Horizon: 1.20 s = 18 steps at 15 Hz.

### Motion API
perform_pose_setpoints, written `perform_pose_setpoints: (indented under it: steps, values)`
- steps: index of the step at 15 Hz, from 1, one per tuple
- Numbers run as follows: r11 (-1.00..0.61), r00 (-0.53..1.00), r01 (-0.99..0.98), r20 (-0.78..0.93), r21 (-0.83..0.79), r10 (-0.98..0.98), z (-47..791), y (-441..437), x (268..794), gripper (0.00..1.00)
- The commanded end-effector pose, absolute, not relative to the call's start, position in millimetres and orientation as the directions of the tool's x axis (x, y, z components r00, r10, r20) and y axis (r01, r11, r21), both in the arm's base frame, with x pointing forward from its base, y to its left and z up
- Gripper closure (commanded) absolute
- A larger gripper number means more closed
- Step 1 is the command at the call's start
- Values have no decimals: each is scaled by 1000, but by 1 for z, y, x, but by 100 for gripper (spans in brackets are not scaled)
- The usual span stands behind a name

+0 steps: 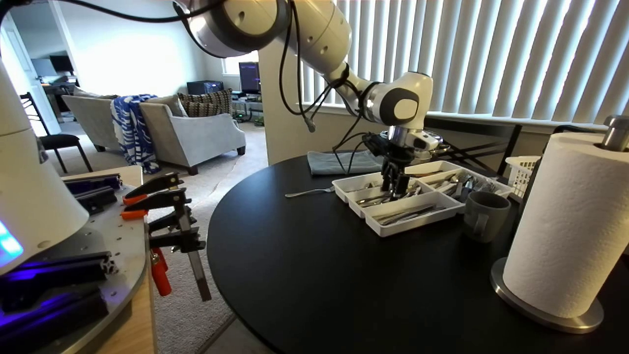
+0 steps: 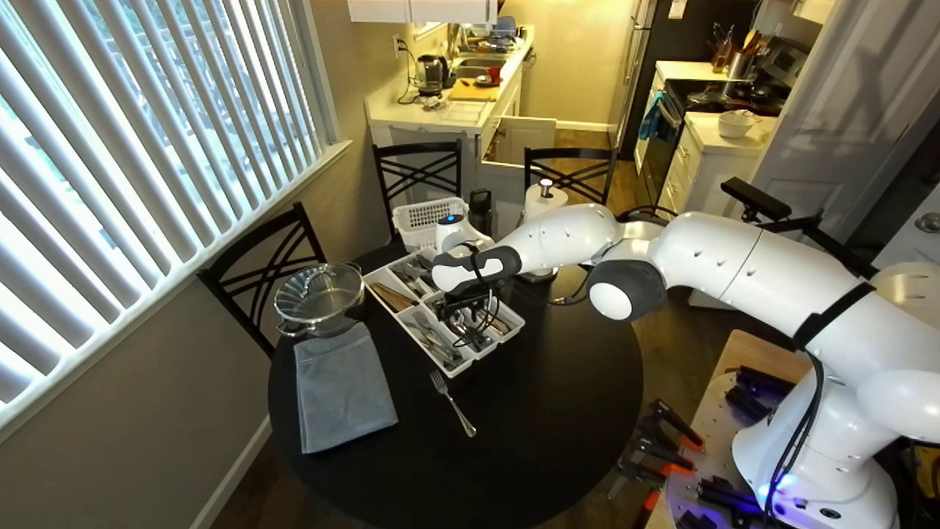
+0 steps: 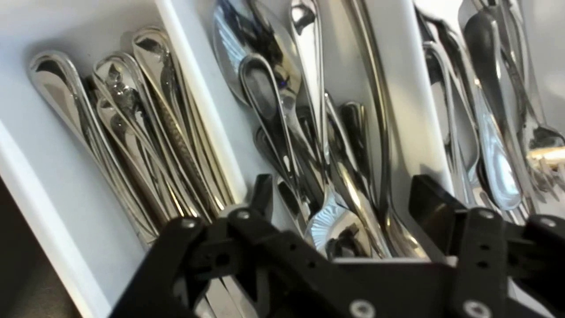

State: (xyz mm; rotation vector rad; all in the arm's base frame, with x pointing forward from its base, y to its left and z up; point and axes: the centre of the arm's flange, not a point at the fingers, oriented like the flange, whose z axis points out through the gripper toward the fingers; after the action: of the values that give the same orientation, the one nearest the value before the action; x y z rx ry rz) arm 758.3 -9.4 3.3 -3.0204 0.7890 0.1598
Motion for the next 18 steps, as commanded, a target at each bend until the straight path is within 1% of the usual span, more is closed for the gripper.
perform_pose_setpoints:
  steps: [1, 2, 4, 5, 6, 9, 12, 13, 17, 18]
  values:
    - [-904, 897, -428, -123, 4, -425, -45, -12, 817, 2]
    - [-907, 900, -421, -122, 5, -418, -45, -12, 817, 36]
    - [-913, 907, -407, -122, 1, -404, -45, -12, 816, 41]
    - [-921, 914, -391, -123, -2, -387, -46, -11, 816, 47]
    - [-926, 918, -378, -128, -3, -375, -48, -10, 815, 55]
    - [-938, 930, -347, -134, -2, -343, -50, -8, 813, 75]
    - [-941, 935, -337, -120, -13, -333, -47, -9, 815, 92]
    - [-940, 935, -341, -110, -19, -337, -43, -9, 817, 99]
    - [-936, 935, -353, -36, -9, -352, -8, -16, 808, 97]
    - [-935, 935, -355, -20, -4, -355, 0, -19, 807, 98]
